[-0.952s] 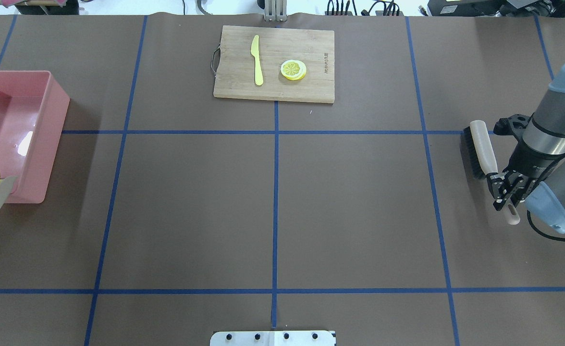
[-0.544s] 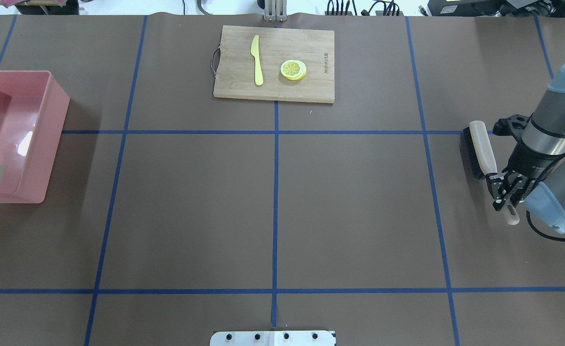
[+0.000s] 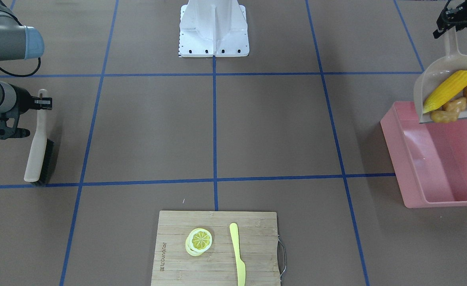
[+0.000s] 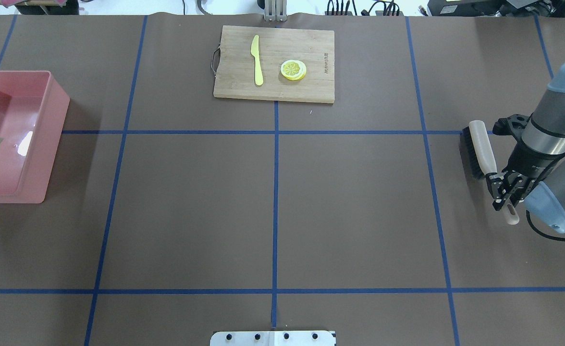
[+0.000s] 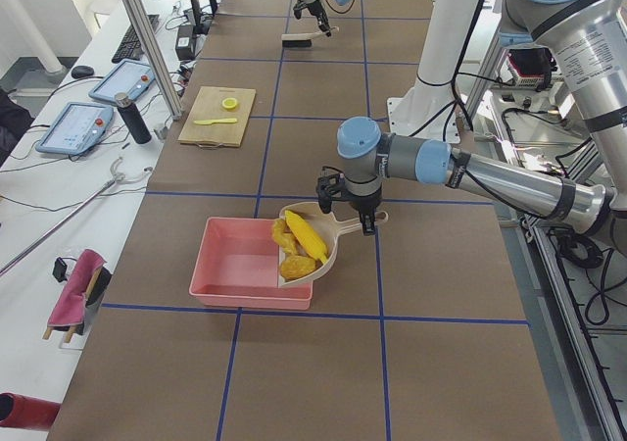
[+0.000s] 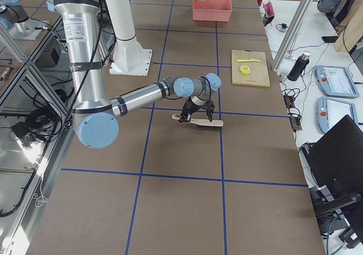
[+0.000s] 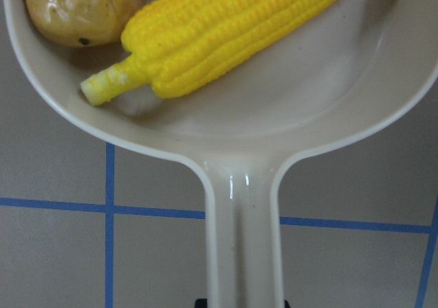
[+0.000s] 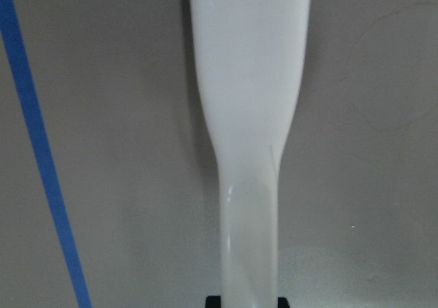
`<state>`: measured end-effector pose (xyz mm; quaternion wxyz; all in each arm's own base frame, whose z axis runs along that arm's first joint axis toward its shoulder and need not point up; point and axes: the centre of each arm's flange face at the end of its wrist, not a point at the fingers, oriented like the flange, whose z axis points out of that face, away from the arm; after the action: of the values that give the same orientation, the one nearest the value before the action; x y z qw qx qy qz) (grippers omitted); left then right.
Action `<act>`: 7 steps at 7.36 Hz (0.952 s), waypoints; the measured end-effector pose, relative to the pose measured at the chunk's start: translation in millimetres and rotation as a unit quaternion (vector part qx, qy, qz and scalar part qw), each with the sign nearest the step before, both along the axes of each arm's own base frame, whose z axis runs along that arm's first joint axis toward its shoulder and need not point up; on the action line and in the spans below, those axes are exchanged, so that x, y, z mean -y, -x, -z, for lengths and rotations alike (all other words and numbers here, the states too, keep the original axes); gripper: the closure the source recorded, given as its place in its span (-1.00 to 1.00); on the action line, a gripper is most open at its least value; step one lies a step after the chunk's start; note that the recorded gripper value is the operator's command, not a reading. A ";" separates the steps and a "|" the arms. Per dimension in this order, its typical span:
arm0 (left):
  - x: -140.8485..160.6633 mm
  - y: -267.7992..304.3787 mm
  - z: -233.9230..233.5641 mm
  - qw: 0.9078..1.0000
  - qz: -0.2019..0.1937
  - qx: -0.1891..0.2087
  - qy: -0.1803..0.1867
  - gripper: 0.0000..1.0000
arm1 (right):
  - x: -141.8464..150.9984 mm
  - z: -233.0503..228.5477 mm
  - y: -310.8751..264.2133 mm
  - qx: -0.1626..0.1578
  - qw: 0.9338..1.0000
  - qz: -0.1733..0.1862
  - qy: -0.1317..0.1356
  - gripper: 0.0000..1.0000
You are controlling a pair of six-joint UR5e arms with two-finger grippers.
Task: Sweep and dump trash into bin
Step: 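Tilt the dustpan to pour corn into the bin while the right sets the brush down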
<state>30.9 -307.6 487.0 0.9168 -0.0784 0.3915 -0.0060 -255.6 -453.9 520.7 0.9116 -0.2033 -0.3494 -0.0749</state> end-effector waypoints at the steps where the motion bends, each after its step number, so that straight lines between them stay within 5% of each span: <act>1: 7.5 3.8 5.3 1.000 0.007 0.001 0.003 1.00 | 0.0 0.1 0.0 0.000 1.000 0.000 0.000 -0.01; 2: 14.9 6.8 10.1 1.000 0.011 0.002 0.010 1.00 | 0.1 0.1 0.0 0.000 1.000 0.000 0.000 -0.19; 5: 32.6 9.1 23.3 0.999 -0.011 0.004 0.032 1.00 | 0.5 0.8 0.2 0.001 1.000 0.000 -0.001 -0.21; 6: 36.6 7.9 27.2 0.999 -0.016 0.002 0.043 1.00 | 0.6 1.7 0.3 0.001 1.000 0.001 -0.002 -0.44; 7: 38.2 7.3 28.0 0.998 -0.025 0.001 0.054 1.00 | 0.7 2.8 0.1 0.002 1.000 0.000 -0.003 -0.99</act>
<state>23.6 -345.8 458.9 0.9115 -0.1379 0.3875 -0.0039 -255.7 -454.6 518.0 0.9115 -0.2004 -0.3508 -0.0767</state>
